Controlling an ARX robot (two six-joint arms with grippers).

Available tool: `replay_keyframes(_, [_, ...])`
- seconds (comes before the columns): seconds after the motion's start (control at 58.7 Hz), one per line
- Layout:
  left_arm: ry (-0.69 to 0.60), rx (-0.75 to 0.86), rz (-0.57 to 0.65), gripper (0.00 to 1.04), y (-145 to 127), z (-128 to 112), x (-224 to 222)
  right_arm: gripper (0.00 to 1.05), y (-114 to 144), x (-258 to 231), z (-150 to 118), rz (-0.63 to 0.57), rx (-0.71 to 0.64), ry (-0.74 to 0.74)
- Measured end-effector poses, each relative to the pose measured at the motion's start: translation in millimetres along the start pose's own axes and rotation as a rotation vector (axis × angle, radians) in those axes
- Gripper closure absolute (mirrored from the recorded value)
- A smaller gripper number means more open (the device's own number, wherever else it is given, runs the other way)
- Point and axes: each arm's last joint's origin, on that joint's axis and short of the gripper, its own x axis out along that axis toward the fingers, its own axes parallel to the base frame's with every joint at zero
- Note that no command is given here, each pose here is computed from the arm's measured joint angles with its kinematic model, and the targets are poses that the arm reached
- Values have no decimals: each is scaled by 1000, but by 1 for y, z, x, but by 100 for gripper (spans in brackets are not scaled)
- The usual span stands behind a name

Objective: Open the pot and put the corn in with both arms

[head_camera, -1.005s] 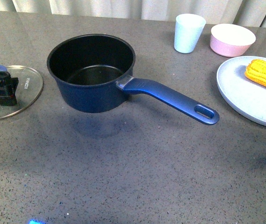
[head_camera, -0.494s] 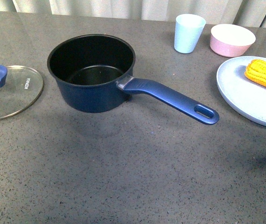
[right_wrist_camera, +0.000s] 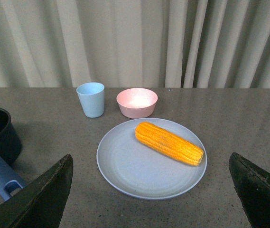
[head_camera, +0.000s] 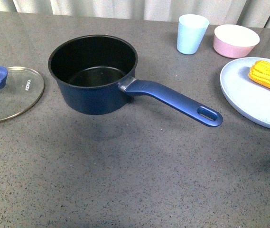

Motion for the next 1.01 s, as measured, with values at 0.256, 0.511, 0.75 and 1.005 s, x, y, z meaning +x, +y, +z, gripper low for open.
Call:
replay_keyframes(0.256, [-2, 0, 3, 103, 0, 0, -18, 9, 0, 0, 0, 0, 0, 0])
replay_keyframes(0.511, [-16, 0, 3, 103, 0, 5, -29, 9, 0, 0, 0, 0, 0, 0])
replay_keyframes(0.75, [-28, 0, 3, 103, 0, 8, -40, 9, 0, 0, 0, 0, 0, 0])
replay_keyframes(1.005, [-27, 0, 3, 103, 0, 8, -48, 9, 0, 0, 0, 0, 0, 0])
